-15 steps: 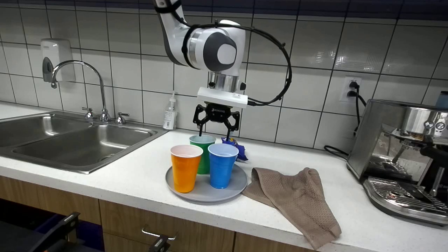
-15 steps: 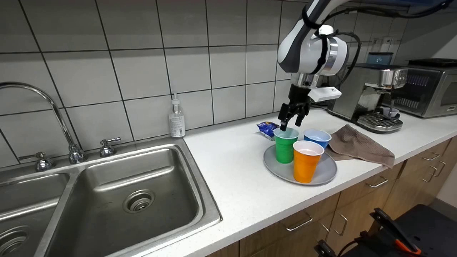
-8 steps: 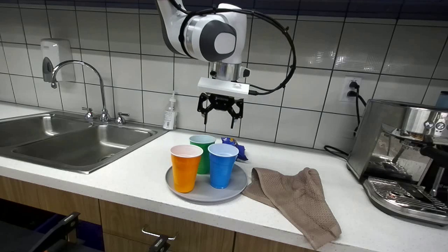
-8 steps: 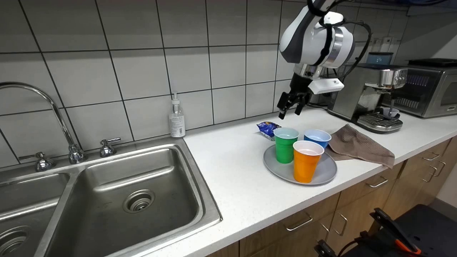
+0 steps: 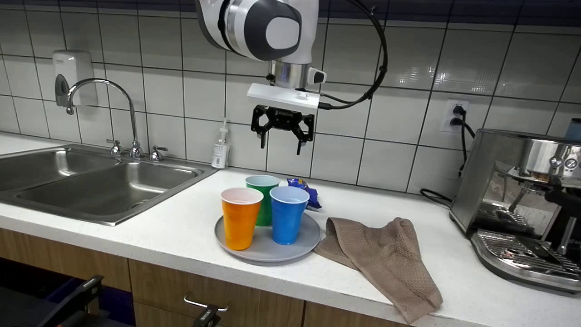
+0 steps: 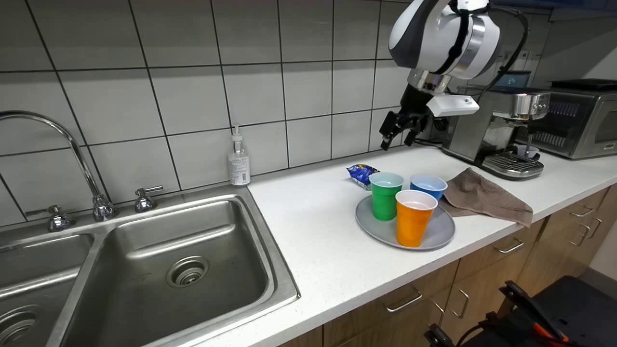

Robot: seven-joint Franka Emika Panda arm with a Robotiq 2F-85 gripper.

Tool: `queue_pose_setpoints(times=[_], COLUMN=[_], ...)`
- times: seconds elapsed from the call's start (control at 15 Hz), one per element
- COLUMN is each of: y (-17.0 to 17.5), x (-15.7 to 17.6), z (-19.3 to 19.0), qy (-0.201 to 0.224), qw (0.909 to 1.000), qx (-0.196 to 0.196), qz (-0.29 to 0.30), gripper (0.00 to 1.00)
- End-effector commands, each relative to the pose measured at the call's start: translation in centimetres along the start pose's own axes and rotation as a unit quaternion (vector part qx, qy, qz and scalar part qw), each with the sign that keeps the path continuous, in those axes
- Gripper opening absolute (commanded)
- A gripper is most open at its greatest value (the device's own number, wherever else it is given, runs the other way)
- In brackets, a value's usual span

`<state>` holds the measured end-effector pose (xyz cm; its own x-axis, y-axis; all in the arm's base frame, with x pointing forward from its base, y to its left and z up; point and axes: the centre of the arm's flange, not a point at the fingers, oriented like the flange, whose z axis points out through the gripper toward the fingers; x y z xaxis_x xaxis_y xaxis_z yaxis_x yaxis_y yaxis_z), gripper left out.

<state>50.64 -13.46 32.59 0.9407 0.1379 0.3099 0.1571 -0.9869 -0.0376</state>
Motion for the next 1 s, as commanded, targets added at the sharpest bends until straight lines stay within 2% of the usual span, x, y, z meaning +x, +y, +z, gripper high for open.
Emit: queue_pose_setpoints(times=[0.0, 0.6, 0.8, 0.87, 0.93], y=[-1.1, -2.7, -3.4, -2.2, -2.4], x=[-2.8, -7.1, -7.7, -6.7, -7.0], z=[-2.5, -4.9, -5.0, -3.8, -3.9], qy=[0.006, 0.014, 0.009, 0.003, 0.001], qw=[0.9999, 0.9998, 0.9995, 0.9998, 0.9998], qx=[0.006, -0.004, -0.012, 0.0, -0.002], qz=[-0.006, 0.015, 0.03, 0.019, 0.022], gripper=[1.0, 1.0, 1.0, 1.0, 1.0])
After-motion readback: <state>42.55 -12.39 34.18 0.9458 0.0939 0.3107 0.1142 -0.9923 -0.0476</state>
